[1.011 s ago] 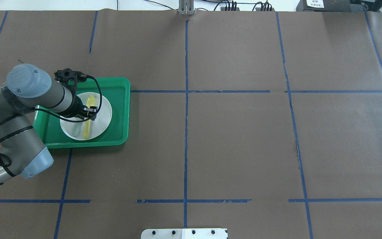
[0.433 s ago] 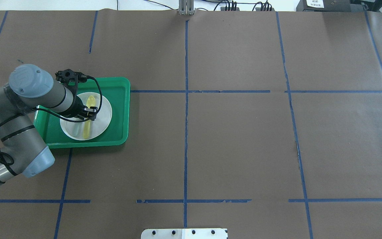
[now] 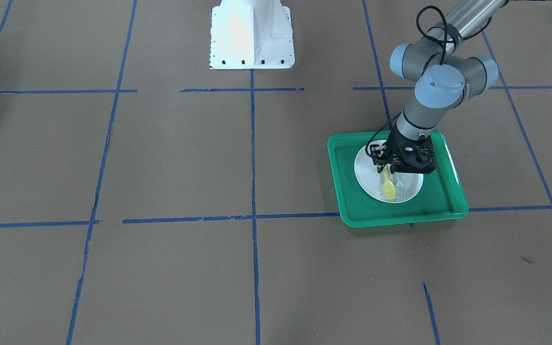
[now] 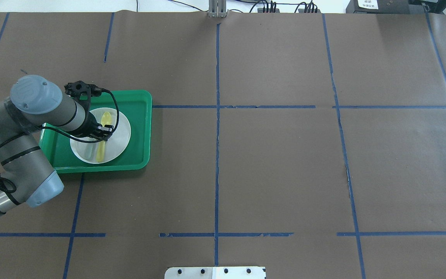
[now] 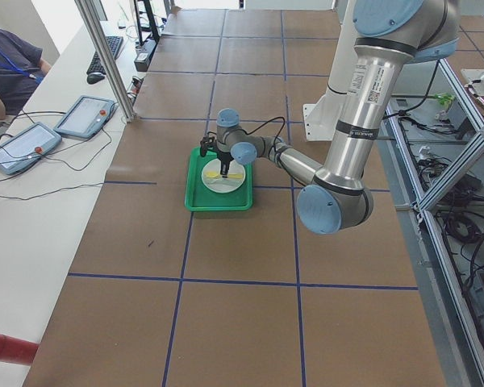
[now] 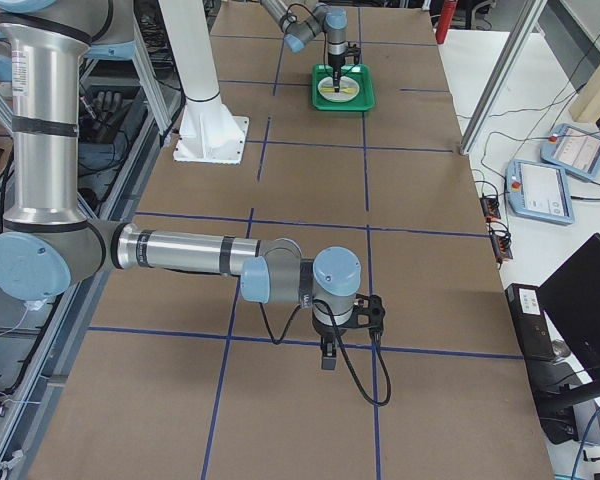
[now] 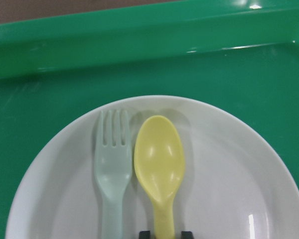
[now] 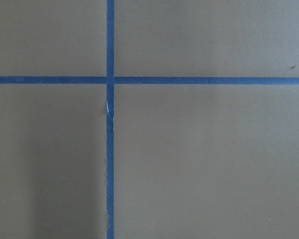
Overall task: Place spoon
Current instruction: 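Lower the left gripper and close it on the yellow spoon handle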
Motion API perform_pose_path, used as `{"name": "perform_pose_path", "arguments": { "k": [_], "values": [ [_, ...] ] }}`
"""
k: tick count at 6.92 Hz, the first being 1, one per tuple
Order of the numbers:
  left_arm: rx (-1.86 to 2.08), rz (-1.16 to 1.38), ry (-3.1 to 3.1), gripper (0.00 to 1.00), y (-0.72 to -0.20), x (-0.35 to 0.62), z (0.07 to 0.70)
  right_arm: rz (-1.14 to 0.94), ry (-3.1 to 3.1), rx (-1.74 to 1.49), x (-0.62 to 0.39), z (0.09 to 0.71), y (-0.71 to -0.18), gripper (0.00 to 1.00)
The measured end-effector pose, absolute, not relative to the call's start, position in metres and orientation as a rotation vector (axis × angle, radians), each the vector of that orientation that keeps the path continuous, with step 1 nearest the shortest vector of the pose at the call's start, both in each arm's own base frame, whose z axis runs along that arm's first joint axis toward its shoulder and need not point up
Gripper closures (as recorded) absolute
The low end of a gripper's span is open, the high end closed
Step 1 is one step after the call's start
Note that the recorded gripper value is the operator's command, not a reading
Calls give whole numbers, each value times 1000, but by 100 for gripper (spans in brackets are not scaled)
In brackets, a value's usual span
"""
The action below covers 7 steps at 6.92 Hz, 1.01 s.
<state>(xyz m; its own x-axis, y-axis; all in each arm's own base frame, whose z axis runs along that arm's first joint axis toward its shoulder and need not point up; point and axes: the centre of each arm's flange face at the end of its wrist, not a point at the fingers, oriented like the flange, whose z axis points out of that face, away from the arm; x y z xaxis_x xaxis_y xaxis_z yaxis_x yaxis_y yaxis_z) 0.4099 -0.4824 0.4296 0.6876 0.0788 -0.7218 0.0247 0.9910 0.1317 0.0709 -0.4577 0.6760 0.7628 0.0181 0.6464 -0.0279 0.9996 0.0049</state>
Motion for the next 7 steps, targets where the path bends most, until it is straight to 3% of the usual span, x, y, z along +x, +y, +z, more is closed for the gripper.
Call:
{"name": "perform_pose_path", "arguments": {
  "k": [2,3,4,7],
  "values": [
    [133,30,812,72,-482,410,430,25,-702,14,71,676,-458,0],
    [133,30,813,81,-482,410,430,25,-702,13,71,676,-457,0],
    [132,30,814,99,-482,410,429,25,-703,14,71,676,-458,0],
    [134,17,820,100,-483,401,426,25,-703,16,71,676,-458,0]
  ]
}}
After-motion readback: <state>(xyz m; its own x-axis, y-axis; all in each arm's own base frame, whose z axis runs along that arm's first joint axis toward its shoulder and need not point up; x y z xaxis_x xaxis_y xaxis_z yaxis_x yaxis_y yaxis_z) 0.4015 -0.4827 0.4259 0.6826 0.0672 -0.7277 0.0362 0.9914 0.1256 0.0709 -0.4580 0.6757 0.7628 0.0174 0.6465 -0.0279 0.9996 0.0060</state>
